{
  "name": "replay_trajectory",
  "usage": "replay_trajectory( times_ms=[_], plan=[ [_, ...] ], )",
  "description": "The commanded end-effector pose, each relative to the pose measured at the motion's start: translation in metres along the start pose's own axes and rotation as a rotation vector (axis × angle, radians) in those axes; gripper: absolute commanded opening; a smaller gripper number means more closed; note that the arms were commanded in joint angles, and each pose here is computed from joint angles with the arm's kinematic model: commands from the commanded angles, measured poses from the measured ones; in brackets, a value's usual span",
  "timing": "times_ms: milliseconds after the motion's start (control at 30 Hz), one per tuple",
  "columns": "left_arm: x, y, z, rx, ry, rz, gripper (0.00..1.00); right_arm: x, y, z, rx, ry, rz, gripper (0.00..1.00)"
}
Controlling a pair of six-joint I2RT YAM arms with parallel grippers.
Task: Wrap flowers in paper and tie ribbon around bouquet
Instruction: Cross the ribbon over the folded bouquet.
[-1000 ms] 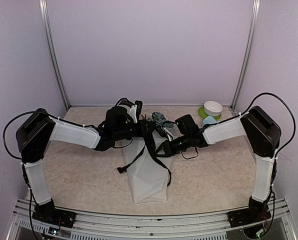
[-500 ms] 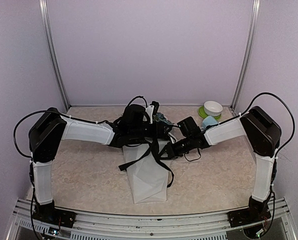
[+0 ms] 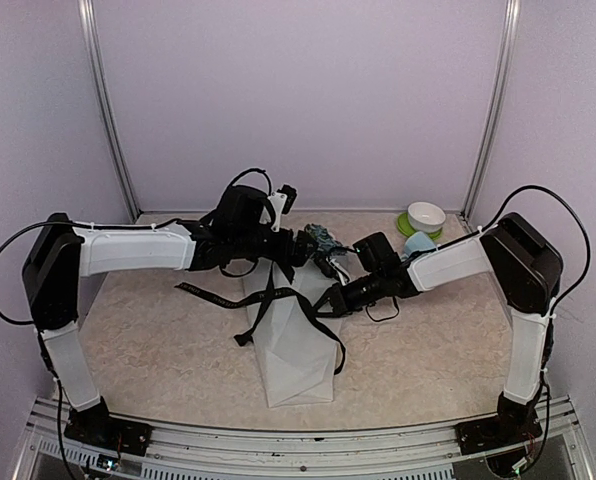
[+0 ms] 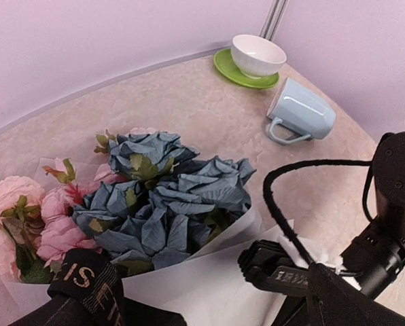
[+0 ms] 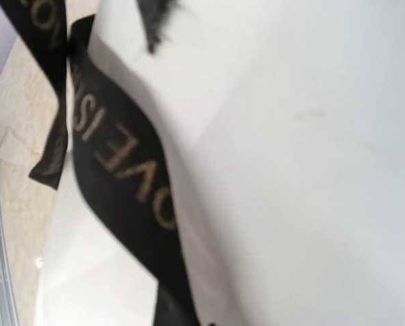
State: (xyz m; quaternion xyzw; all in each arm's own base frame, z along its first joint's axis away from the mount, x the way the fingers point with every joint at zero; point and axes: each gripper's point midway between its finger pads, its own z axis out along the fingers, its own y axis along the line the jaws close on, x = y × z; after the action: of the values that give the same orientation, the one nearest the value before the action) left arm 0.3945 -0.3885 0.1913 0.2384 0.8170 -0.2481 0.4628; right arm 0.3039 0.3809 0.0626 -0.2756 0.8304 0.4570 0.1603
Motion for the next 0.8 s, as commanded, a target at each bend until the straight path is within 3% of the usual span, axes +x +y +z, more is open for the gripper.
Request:
replay_trajectory(
  times_ms=[0,100,200,300,400,533,633,767],
  plan=[
    [0.002,0.019,0.001,-0.036,0.092,0.083,0.99,-0.004,0.011,-0.004,-0.017,-0.013,-0.046,0.00],
    [-0.002,0.028,0.017,-0.051,0.164,0.121,0.99,-0.004,0.011,-0.005,-0.018,-0.013,-0.047,0.00],
    [-0.010,0.008,0.029,-0.020,0.179,0.172,0.99,-0.004,0.010,-0.004,-0.014,-0.014,-0.049,0.00],
    [-0.038,-0.034,0.019,0.088,0.090,0.204,0.99,-0.002,0.010,-0.004,-0.015,-0.011,-0.045,0.00],
    [-0.074,-0.031,0.003,0.078,-0.015,0.149,0.99,-0.002,0.010,-0.004,-0.019,-0.010,-0.044,0.00],
    [-0.101,-0.004,-0.009,-0.019,-0.060,0.129,0.99,0.000,0.009,-0.003,-0.018,-0.007,-0.037,0.00],
    [-0.094,-0.015,0.002,-0.133,0.052,0.275,0.99,0.000,0.009,-0.003,-0.018,-0.009,-0.034,0.00],
    [-0.103,0.018,0.006,-0.342,0.156,0.277,0.97,0.001,0.008,-0.003,-0.017,-0.008,-0.031,0.00]
  ],
)
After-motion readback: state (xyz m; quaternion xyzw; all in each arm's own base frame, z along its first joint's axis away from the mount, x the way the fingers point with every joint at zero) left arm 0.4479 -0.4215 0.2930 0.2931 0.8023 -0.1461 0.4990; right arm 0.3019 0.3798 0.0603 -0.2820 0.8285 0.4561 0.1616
